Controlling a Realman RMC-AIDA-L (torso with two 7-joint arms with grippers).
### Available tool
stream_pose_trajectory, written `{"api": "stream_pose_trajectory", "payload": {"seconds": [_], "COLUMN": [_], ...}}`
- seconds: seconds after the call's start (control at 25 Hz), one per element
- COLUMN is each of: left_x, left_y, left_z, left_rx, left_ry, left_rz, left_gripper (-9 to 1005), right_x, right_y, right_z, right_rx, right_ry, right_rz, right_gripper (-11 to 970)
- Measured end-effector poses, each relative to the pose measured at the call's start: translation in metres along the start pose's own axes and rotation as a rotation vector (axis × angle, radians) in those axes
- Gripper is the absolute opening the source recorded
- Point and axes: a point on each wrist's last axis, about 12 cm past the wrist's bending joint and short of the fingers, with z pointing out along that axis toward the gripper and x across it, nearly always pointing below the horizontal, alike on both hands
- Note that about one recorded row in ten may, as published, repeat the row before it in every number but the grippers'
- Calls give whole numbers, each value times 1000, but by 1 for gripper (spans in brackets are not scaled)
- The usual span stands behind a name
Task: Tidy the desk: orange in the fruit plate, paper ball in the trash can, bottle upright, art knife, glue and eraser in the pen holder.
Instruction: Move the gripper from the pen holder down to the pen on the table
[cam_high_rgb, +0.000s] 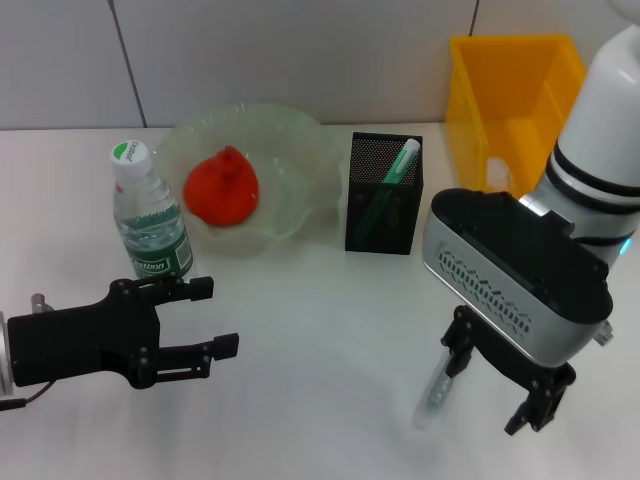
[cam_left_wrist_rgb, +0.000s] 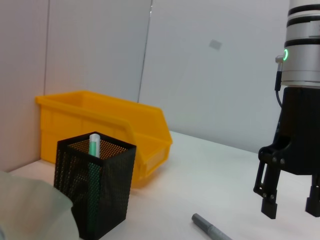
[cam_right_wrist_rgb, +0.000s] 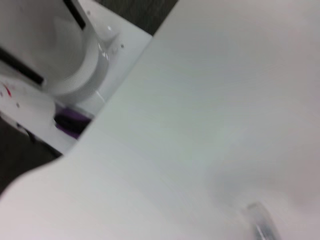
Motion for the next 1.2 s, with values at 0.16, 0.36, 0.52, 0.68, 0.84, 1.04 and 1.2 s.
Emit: {"api": "stream_pose_trajectory", "payload": {"seconds": [0.16,0.36,0.52,0.68,0.84,1.04,1.2], "left_x": [-1,-2,-2,-2,-2,-1,0], "left_y": [3,5,6,6,7,7,6], "left_z": [-3,-6,-6,-7,-7,-8,-9], "left_rx": [-27,-48,-53,-60,-64,-67,-72], "left_ry": [13,8,10,11,12,11,10], "left_rz": [-19,-20,-21,-24,-24,-27,-32], "left_gripper": [815,815,815,815,815,815,815], "right_x": [1,3,4,2,3,4,10], "right_y": [-5,-14,-20,-26,-28,-29,-33], "right_z": [3,8,13,17,21,24,33], "right_rx": [9,3,8,-8,-13,-16,15], "right_ry": [15,30,23,19,24,31,73], "right_rz": [-70,-159,-228,-286,-306,-323,-319], "right_gripper": [733,721,712,703,693,682,672]}}
